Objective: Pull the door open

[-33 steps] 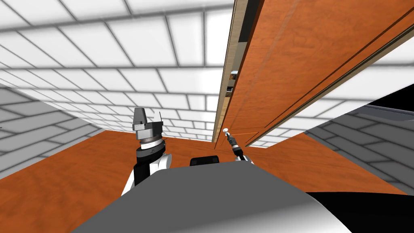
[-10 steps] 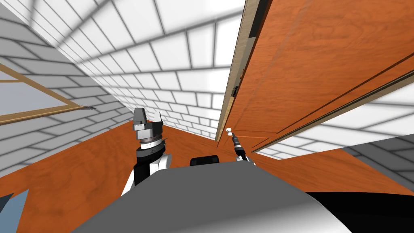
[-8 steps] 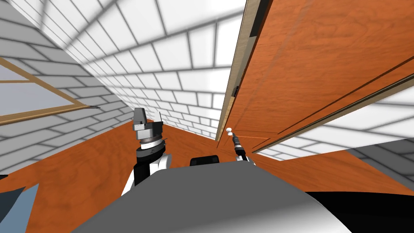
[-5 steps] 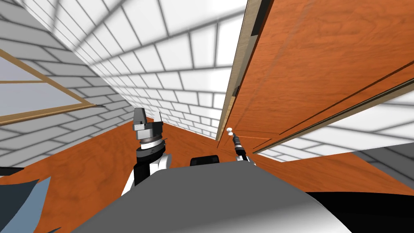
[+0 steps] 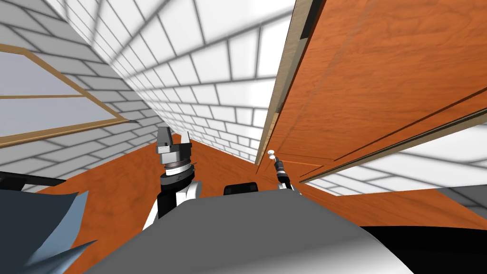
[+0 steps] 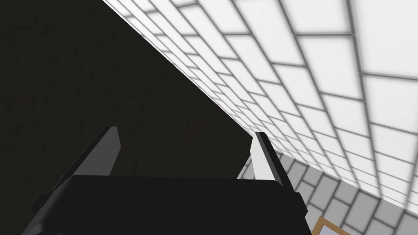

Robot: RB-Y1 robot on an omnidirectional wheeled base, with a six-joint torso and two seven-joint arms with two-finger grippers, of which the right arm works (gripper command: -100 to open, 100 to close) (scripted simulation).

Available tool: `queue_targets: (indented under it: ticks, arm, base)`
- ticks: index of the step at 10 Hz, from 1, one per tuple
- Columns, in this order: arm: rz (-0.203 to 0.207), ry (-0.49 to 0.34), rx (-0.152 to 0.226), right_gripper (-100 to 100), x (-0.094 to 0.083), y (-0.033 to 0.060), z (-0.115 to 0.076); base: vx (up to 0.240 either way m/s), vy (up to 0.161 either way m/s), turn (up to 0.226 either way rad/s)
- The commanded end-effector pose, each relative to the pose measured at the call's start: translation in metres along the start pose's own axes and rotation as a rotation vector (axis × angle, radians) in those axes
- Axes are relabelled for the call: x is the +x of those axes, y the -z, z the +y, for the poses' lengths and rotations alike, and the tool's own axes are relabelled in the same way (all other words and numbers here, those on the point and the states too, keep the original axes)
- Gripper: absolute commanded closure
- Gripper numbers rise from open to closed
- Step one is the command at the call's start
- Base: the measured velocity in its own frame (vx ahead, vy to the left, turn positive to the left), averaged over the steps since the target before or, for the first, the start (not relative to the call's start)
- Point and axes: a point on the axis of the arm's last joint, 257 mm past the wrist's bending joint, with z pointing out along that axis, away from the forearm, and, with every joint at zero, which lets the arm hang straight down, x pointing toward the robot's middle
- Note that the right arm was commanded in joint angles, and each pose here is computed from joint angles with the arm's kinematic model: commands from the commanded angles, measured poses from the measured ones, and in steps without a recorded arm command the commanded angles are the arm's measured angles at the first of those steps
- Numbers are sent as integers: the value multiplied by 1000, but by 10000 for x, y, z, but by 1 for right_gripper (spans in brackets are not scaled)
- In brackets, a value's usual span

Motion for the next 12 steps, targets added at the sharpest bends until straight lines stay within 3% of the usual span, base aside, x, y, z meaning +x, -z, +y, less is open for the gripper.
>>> queue_targets:
  ticks: [1,2,4,7,11,12]
  arm:
    - [15,-80,-18,100,174,-54,34]
    - [15,-88,-18,100,174,-54,34]
    - [-16,-187,-16,100,84,-60,23]
    - [-32,-252,-16,100,40,-62,16]
    - [-78,-407,-19,100,-92,-64,-7]
    - [-113,-419,8,-100,-229,21,-121]
  base:
    - [-52,-20,115]
    - [-48,-13,77]
    - [-69,-19,131]
    - [-62,-24,96]
    - [-69,-23,124]
    - [-67,-24,12]
